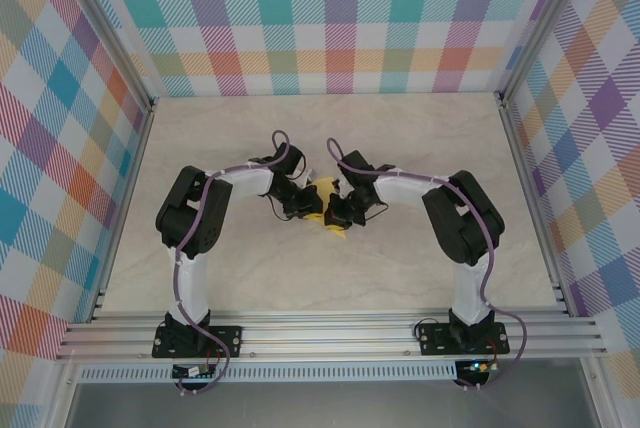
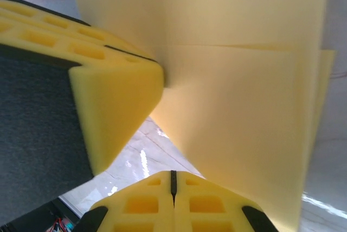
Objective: Fold a paper plane with a square sheet of paper (fold left side to right side)
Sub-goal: Third fold the triangle at the center of the table.
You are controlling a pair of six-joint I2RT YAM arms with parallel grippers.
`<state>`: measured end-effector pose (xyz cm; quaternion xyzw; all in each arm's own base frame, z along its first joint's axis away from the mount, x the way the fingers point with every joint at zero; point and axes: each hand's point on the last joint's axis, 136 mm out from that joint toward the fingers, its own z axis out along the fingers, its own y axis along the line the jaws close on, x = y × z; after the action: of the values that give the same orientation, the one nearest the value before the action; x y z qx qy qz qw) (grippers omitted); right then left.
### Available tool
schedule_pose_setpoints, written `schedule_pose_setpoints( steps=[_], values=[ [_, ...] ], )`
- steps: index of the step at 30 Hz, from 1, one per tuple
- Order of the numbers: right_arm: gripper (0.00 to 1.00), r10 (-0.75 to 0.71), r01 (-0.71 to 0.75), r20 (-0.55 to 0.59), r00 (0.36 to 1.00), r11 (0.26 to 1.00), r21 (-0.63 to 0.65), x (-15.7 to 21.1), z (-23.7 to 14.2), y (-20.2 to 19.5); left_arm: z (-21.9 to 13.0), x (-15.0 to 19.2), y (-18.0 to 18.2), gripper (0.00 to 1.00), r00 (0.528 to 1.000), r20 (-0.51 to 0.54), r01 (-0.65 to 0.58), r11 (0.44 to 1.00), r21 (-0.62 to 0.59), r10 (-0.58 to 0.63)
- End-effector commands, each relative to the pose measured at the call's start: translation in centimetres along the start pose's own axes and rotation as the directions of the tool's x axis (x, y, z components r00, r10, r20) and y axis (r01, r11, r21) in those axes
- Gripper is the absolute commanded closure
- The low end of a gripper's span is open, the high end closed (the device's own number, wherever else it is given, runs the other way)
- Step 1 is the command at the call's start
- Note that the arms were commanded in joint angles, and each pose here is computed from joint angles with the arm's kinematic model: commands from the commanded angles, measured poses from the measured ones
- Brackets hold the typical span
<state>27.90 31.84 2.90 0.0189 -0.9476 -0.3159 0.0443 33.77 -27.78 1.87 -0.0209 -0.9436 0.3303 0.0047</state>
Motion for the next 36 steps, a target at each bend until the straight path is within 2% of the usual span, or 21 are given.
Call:
schedule_pose_setpoints(
  steps=[1,12,20,32,36],
  values=[
    [1.00,0.014,-0.014,0.009,1.000,1.000,-0.017,0.1,0.4,0.8,1.3,0.8,2.5,0.90,0.999,-0.034,0.022,0.995,-0.098,-0.026],
    [1.00,0.039,-0.042,0.037,0.999,0.996,0.085,-0.8,0.4,-0.7,1.4,0.9,2.9,0.91,0.999,-0.035,0.024,0.994,-0.111,-0.028],
    [1.00,0.028,-0.031,0.031,0.999,0.994,0.104,-0.9,0.5,-0.9,1.3,0.6,2.9,0.91,0.999,-0.027,0.021,0.993,-0.120,-0.024],
    [1.00,0.078,-0.060,-0.086,0.993,0.978,0.201,2.3,1.2,-4.1,1.6,0.7,3.3,0.91,0.999,-0.033,0.028,0.991,-0.130,-0.033],
    [1.00,0.092,-0.068,-0.091,0.992,0.969,0.237,3.4,1.0,-5.5,1.7,0.8,3.6,0.91,0.999,-0.036,0.030,0.990,-0.140,-0.035]
  ],
)
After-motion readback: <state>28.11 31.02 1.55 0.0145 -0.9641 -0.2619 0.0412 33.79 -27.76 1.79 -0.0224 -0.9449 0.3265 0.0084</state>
